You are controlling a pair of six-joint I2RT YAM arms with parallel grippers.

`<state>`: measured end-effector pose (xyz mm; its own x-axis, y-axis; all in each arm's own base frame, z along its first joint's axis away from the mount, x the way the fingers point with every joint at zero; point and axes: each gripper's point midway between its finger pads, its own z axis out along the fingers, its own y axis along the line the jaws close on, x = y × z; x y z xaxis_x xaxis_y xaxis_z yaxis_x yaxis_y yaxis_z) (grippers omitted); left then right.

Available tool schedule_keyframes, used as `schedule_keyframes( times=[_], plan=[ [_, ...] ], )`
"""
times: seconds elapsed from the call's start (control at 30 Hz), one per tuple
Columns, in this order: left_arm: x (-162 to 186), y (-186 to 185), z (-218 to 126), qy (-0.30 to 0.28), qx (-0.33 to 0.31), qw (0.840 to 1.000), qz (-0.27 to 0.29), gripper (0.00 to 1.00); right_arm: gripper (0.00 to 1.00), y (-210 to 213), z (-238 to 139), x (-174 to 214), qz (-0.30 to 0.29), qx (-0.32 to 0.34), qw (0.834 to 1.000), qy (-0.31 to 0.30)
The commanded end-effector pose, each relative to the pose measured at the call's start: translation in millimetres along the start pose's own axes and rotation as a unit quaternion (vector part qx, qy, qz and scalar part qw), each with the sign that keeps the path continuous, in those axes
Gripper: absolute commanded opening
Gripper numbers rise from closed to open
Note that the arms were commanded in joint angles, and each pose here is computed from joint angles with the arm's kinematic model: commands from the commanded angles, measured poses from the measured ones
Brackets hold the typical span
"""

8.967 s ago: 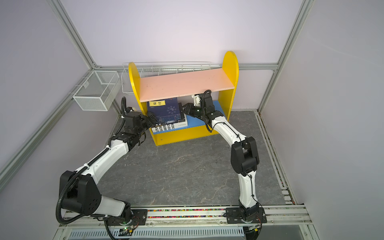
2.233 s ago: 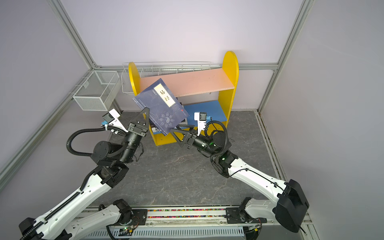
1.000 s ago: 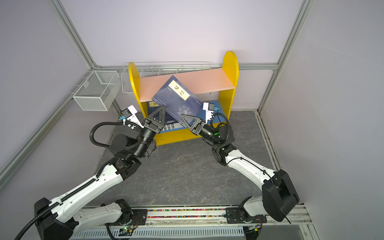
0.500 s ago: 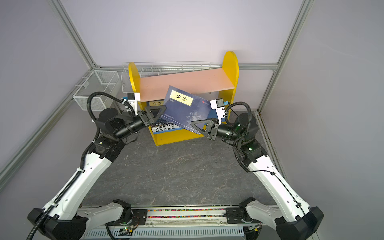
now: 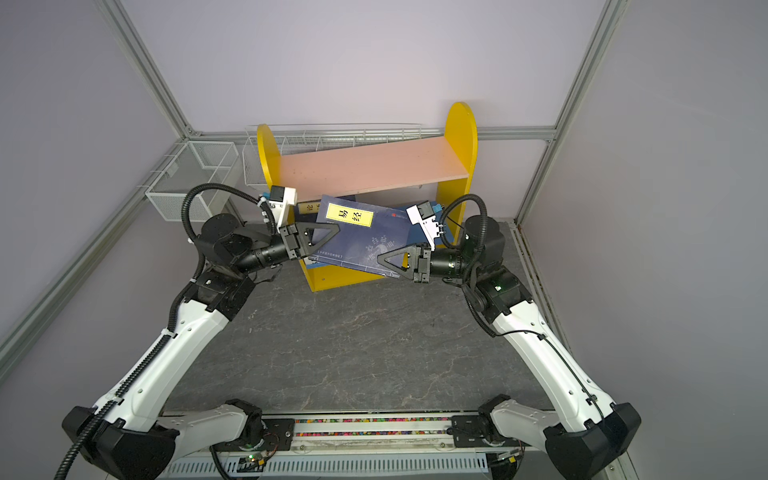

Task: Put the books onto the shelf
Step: 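Lower the book into the blue shelf beside the shelved books with both grippers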

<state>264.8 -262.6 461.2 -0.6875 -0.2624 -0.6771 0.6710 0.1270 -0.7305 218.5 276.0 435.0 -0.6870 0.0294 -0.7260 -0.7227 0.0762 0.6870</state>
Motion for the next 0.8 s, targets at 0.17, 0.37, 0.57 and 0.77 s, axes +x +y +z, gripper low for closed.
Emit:
schedule_keyframes(
  times=[0.17,0.37,0.57,0.77],
  plan=[
    [-15.9,5.1,-22.6,-0.082,-0.067,0.994,0.032,0.0,0.44,-12.9,-9.5,-8.7,-0.037,0.055,0.997,-0.046],
    [-29.5,12.6,-39.6,-0.176,-0.069,0.982,0.024,0.0,0.49,-41.7,-19.8,-0.6,0.002,0.088,0.989,-0.12],
    [-35.1,26.6,-51.8,-0.23,-0.088,0.969,0.021,0.0,0.46,-55.5,-23.8,-2.0,0.02,0.114,0.982,-0.15],
    [-34.8,28.6,-57.2,-0.255,-0.074,0.964,0.012,0.0,0.64,-60.1,-12.9,-9.2,0.034,0.092,0.984,-0.152]
  ],
)
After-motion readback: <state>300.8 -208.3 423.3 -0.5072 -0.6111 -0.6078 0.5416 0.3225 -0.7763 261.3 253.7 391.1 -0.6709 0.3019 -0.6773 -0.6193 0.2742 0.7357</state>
